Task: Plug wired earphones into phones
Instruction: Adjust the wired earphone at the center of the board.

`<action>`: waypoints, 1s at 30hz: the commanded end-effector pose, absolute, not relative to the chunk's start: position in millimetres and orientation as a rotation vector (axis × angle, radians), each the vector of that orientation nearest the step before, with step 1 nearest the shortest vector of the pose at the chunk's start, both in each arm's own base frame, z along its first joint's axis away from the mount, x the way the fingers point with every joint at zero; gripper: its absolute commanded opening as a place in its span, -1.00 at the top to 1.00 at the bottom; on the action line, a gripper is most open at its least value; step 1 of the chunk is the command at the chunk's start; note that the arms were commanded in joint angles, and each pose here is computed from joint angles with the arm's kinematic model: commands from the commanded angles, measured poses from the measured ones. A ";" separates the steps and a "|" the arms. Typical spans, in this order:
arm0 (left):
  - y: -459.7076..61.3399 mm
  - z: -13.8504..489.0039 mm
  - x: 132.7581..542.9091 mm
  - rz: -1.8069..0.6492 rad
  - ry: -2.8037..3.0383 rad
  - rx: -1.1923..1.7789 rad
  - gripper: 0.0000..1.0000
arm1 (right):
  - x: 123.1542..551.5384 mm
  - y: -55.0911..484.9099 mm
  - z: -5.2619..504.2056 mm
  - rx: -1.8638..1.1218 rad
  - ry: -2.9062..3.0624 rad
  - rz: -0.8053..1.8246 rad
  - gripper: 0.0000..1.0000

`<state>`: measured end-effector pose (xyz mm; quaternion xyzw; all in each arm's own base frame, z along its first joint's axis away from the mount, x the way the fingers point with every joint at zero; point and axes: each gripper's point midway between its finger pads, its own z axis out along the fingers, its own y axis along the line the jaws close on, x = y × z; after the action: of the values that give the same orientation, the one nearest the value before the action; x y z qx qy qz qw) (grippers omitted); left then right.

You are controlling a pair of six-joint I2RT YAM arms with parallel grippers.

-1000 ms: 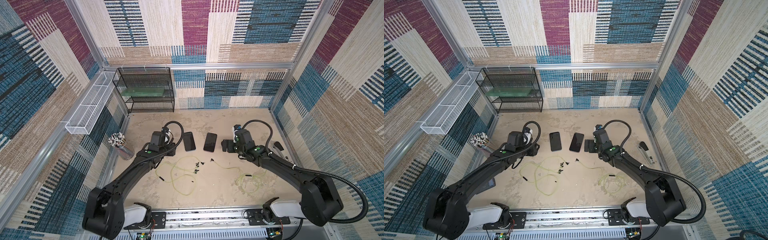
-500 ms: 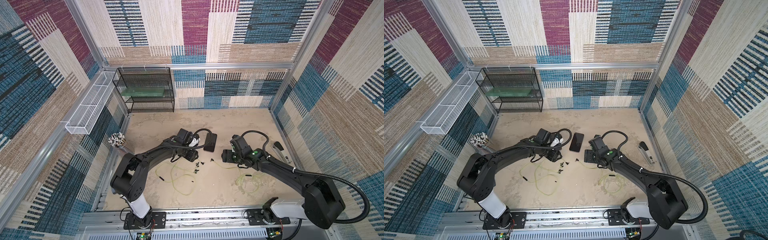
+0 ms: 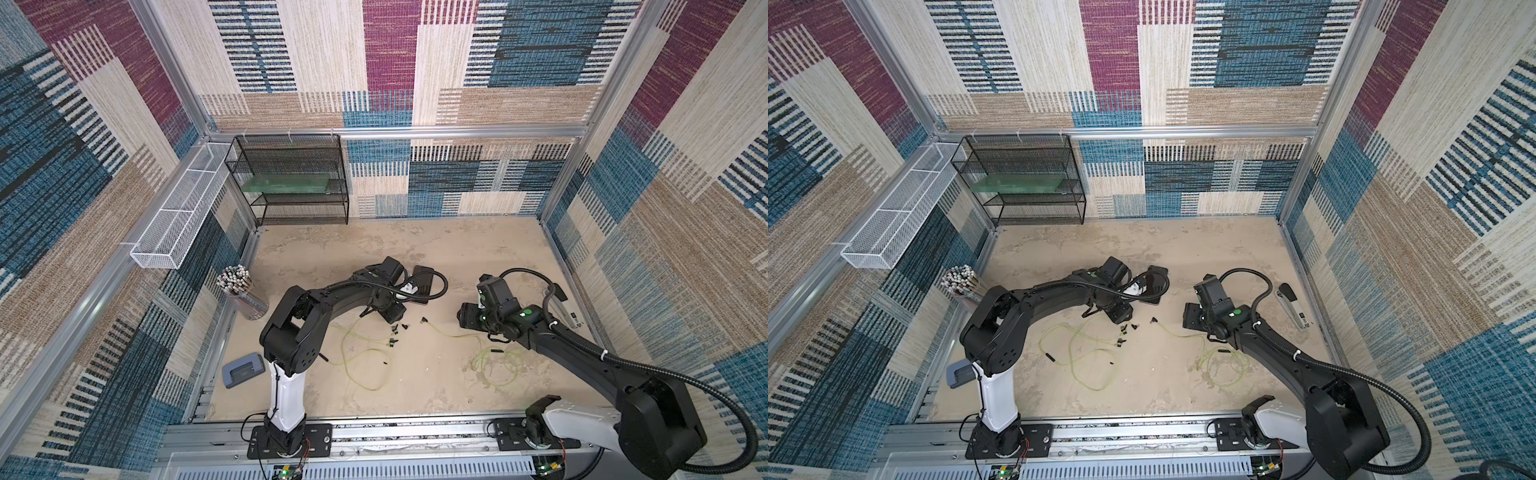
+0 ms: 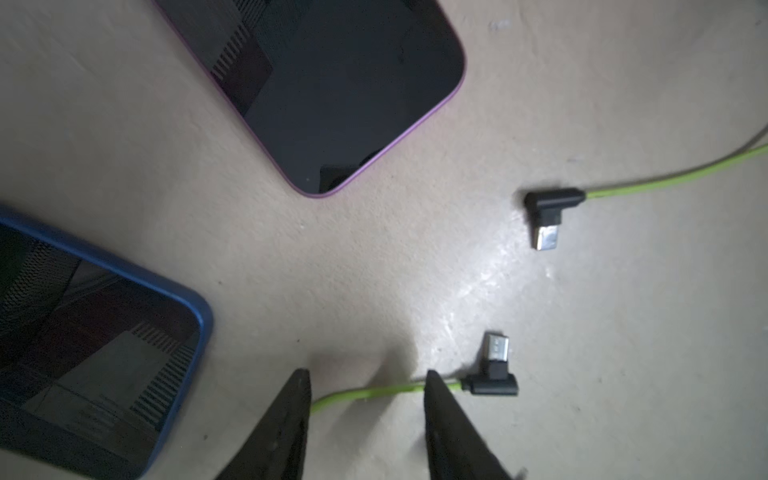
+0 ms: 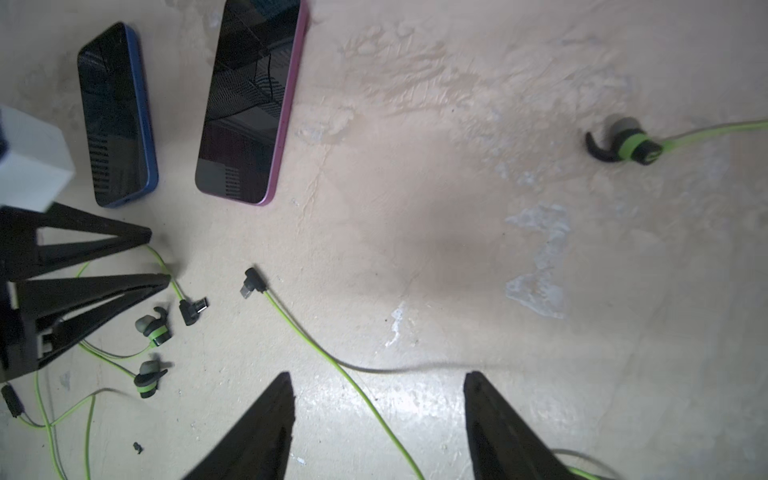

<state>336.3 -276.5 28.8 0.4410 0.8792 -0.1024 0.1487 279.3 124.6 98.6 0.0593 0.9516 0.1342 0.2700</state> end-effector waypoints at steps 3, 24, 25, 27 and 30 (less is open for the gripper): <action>-269.5 23.1 340.6 -0.250 2.620 1.193 0.18 | 278.7 118.3 104.5 0.162 2.528 0.413 -0.28; -227.7 85.3 328.5 -0.137 2.702 0.879 -0.04 | 273.3 114.3 96.3 0.183 2.548 0.446 -0.26; -220.2 81.7 330.1 -0.071 2.712 0.893 -0.04 | 272.8 114.7 96.0 0.187 2.552 0.449 -0.26; -208.2 72.9 329.4 0.013 2.755 0.870 -0.03 | 270.6 126.8 97.9 0.171 2.553 0.496 -0.23; -196.1 69.2 330.3 -0.134 2.838 0.596 0.01 | 258.6 182.2 105.4 -0.006 2.544 0.541 -0.13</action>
<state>330.9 -220.5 71.1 0.2709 0.9520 -0.0531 0.1326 258.0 148.2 93.7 0.0223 0.9520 0.1758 0.2497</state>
